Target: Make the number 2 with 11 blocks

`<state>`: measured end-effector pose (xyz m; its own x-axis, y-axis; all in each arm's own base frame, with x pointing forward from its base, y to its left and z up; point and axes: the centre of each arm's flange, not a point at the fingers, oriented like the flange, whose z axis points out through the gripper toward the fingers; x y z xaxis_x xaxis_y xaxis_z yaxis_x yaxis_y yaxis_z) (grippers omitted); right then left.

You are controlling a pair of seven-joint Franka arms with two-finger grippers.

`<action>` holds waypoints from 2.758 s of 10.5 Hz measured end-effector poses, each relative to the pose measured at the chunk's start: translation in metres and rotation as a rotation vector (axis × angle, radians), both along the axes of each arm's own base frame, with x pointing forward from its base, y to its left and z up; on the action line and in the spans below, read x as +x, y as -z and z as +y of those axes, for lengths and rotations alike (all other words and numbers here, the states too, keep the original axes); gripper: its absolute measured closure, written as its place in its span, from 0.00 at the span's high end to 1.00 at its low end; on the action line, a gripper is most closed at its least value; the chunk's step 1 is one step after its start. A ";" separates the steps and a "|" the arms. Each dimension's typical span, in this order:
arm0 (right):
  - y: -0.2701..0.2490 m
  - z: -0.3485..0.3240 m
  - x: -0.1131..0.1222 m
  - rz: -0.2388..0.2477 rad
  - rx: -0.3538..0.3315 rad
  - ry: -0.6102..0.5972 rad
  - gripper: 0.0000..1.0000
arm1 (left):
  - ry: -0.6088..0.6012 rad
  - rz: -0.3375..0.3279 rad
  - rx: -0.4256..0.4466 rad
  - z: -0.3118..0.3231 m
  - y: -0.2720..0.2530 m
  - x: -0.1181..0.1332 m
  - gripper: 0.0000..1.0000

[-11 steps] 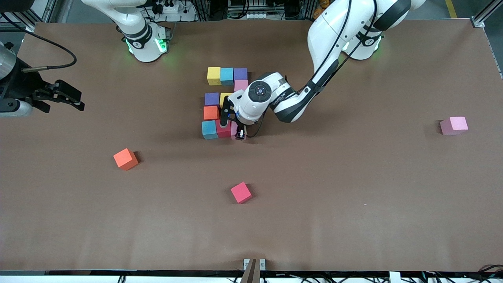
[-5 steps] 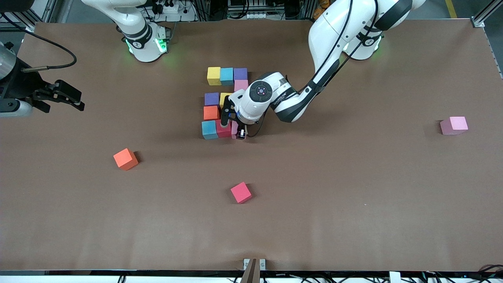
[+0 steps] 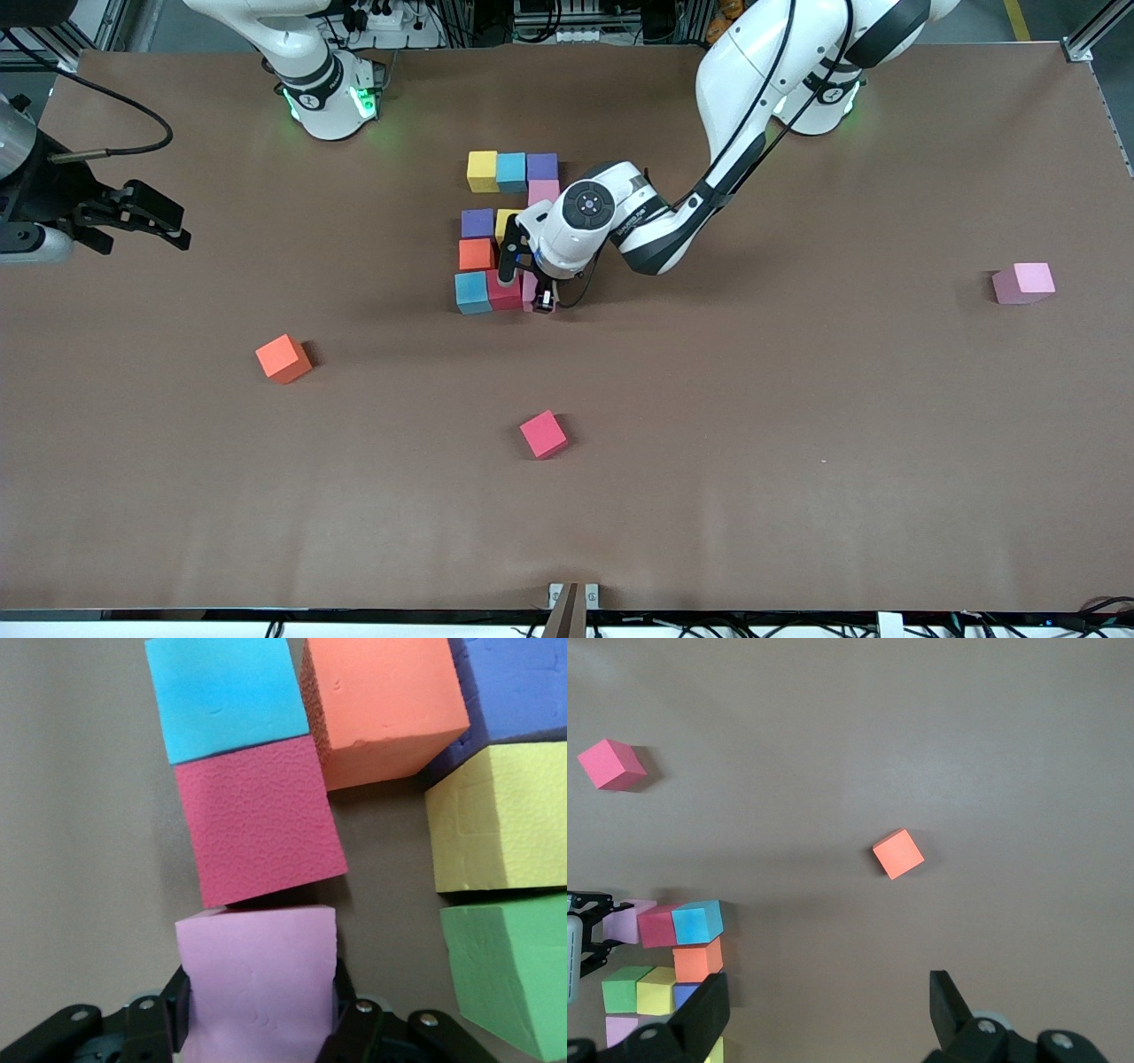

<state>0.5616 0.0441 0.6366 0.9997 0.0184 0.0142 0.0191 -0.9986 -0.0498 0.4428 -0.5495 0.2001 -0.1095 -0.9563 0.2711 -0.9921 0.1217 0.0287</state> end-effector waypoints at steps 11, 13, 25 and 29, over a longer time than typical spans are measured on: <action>0.000 0.000 0.000 0.001 0.000 -0.001 1.00 | -0.059 0.059 0.049 0.003 0.031 -0.022 0.99; 0.000 0.000 0.000 0.001 0.000 -0.001 1.00 | -0.053 0.055 0.052 0.004 0.033 -0.021 1.00; 0.000 0.000 0.000 0.001 0.000 -0.001 1.00 | -0.074 0.024 0.017 0.000 0.015 -0.005 1.00; 0.000 0.000 0.000 0.001 0.000 -0.001 1.00 | -0.119 0.044 0.012 -0.005 0.012 -0.010 1.00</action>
<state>0.5619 0.0445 0.6362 0.9997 0.0192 0.0137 0.0198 -0.9986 -0.0498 0.4326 -0.5549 0.1881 0.0171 -0.9651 0.2613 -0.9973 0.0022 0.0732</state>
